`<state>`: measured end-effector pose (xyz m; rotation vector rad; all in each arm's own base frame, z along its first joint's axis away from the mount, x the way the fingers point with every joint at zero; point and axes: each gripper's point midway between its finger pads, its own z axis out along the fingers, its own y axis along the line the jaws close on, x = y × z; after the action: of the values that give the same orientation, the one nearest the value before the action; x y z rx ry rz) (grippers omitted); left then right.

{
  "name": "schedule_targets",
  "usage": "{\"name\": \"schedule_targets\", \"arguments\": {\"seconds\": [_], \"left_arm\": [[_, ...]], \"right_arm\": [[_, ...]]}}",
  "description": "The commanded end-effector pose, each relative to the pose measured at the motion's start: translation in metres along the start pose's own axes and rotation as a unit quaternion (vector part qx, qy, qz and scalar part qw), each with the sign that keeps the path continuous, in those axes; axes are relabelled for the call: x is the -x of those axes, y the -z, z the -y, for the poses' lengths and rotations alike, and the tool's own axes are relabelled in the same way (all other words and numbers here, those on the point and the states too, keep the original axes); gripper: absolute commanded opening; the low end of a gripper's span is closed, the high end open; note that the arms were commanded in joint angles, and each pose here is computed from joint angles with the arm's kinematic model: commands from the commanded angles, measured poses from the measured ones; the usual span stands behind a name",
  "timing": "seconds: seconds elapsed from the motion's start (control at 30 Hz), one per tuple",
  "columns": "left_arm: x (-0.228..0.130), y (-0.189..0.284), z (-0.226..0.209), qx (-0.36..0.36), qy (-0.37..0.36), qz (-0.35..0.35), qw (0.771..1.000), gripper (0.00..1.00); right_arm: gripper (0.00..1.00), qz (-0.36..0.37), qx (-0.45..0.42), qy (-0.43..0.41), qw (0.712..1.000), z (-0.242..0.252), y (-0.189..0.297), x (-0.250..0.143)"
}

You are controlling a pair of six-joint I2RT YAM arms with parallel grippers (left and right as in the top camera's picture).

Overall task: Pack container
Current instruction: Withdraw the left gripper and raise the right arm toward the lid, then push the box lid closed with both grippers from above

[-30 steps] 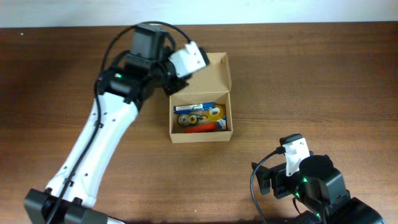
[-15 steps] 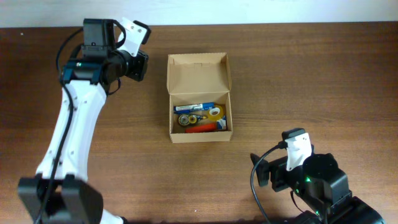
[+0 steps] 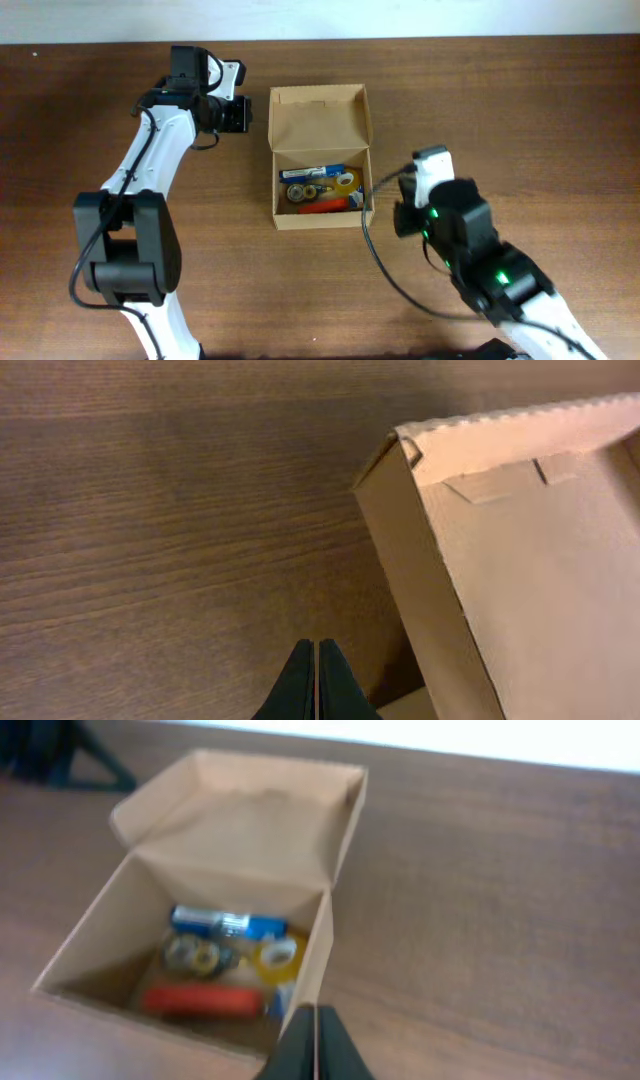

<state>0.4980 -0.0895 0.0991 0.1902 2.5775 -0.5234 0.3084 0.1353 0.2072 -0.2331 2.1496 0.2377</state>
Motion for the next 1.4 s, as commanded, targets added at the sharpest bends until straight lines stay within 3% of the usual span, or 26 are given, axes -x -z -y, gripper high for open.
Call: {"name": "schedule_targets", "arguments": {"seconds": [0.0, 0.33, 0.7, 0.77, 0.93, 1.2, 1.37], "left_arm": [[0.004, -0.005, -0.001, -0.007, 0.033, 0.006, 0.999, 0.02], [0.03, -0.011, -0.003, -0.014, 0.088, 0.06, 0.994, 0.02], [0.001, -0.065, -0.004, -0.076, 0.203, 0.005, 0.976, 0.02], [0.006, -0.068, 0.01, -0.121, 0.209, 0.007, 0.97, 0.02], [0.005, -0.076, 0.025, -0.139, 0.224, -0.001, 0.965, 0.02], [0.006, -0.078, 0.035, -0.147, 0.213, 0.001, 0.966, 0.02], [0.025, -0.07, 0.051, -0.2, 0.182, 0.03, 0.962, 0.02]], "right_arm": [[0.03, -0.007, -0.008, -0.039, 0.999, 0.018, -0.022, 0.001], [0.04, 0.011, 0.113, -0.201, 0.973, 0.079, -0.103, 0.012], [0.04, -0.076, 0.232, -0.276, 0.93, 0.078, -0.201, -0.001], [0.04, -0.093, 0.254, -0.292, 0.917, 0.073, -0.21, -0.008], [0.04, -0.132, 0.286, -0.316, 0.895, 0.059, -0.223, -0.034], [0.04, -0.125, 0.316, -0.283, 0.897, 0.027, -0.229, -0.031], [0.04, -0.123, 0.331, -0.281, 0.892, 0.021, -0.226, -0.028]]}}
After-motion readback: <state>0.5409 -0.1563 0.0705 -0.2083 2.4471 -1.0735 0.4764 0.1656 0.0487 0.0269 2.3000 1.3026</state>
